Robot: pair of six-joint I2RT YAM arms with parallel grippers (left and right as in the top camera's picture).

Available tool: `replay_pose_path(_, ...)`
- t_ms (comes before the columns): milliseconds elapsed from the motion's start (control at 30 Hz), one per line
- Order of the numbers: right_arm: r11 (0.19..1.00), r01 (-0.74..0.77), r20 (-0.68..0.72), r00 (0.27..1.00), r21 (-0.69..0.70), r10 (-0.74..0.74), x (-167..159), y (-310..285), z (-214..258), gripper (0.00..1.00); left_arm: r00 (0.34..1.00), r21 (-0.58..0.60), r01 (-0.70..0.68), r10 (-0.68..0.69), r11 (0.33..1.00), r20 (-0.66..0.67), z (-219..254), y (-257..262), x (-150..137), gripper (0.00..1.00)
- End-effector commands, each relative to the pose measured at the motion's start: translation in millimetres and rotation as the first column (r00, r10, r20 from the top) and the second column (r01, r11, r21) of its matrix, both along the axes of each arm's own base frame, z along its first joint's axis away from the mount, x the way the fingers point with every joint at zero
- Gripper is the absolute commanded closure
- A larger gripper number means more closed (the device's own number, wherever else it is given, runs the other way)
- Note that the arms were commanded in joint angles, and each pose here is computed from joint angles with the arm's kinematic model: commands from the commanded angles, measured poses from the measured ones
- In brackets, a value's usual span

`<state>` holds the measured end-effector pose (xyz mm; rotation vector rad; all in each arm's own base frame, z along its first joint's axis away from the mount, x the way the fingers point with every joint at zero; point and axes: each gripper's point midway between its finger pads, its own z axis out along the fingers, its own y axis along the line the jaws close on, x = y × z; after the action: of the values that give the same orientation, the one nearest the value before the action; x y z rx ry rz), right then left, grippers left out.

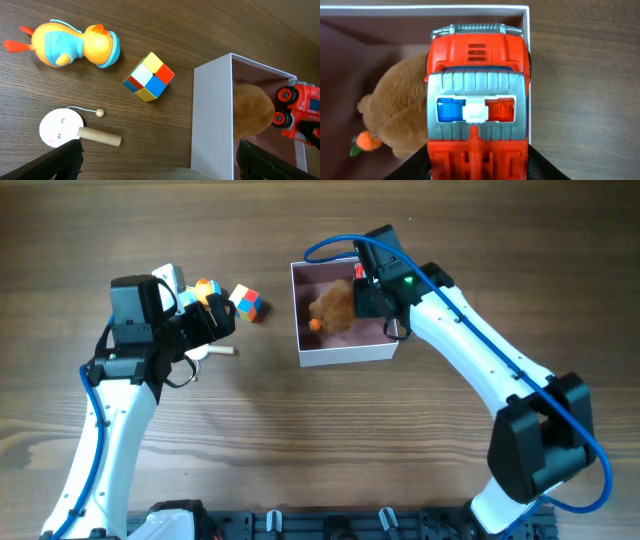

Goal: Pack container
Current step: 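Place the red fire truck into the box beside the plush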

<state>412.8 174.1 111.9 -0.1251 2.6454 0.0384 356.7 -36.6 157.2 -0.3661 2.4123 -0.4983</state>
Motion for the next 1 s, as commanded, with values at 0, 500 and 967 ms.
replay_pose_path(0,0.999,0.032,-0.014,0.999,-0.028,-0.032,8,-4,-19,0.72,0.999,0.010,0.022,-0.023,1.000,0.023,7,-3,4,0.00)
replay_pose_path(500,1.000,-0.018,0.078,0.997,-0.005,0.018,9,-3,25,0.30,0.999,0.010,0.022,-0.023,1.000,0.023,7,-3,4,0.00)
replay_pose_path(967,0.961,0.136,0.139,0.975,0.239,-0.172,-37,-55,131,0.13,0.999,0.010,0.022,-0.023,1.000,0.023,7,-3,4,0.00)
